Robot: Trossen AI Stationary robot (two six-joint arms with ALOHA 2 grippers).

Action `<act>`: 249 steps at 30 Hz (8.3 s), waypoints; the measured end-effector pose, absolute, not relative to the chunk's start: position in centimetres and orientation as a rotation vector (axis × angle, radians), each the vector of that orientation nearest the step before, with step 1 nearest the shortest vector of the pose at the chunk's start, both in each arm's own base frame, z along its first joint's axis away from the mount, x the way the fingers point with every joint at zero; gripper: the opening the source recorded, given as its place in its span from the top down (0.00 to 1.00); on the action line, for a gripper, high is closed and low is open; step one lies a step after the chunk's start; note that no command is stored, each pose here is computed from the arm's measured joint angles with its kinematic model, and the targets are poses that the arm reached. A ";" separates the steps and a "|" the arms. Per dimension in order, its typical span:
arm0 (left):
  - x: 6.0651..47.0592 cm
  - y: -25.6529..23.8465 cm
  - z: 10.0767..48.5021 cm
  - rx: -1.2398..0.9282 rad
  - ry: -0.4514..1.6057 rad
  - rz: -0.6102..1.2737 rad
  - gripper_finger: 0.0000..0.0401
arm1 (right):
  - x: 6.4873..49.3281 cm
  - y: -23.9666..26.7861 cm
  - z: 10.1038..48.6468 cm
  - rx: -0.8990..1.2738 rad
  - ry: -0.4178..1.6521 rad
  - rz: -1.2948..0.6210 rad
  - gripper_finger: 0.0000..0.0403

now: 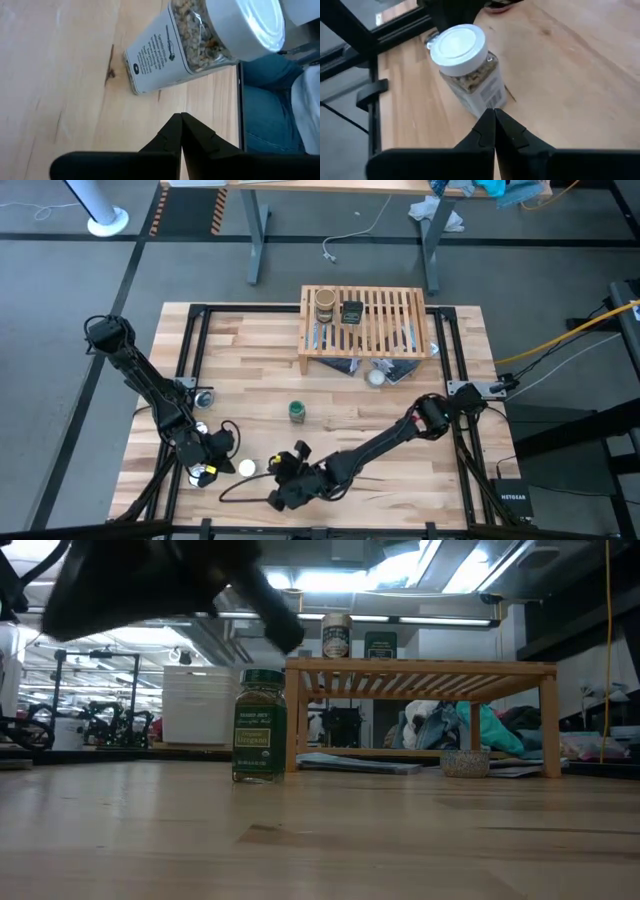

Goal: Shelf spices
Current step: Move the white seasoning bottle to the middle left of the table

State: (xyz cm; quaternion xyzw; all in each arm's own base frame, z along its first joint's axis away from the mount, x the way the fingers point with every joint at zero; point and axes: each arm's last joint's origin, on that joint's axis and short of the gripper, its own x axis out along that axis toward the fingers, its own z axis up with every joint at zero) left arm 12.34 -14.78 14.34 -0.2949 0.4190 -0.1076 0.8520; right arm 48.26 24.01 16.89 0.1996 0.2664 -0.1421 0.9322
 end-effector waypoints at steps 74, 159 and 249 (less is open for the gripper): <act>16.9 -15.4 12.8 -0.558 0.820 -0.136 1.00 | 51.9 17.5 13.9 0.463 0.552 -0.264 1.00; 17.6 -14.7 12.9 -0.721 0.798 -0.030 1.00 | 53.7 13.5 13.7 0.461 0.516 -0.228 1.00; 18.3 -12.4 12.2 -0.676 0.793 0.168 1.00 | 54.7 7.5 13.3 0.361 0.574 -0.232 1.00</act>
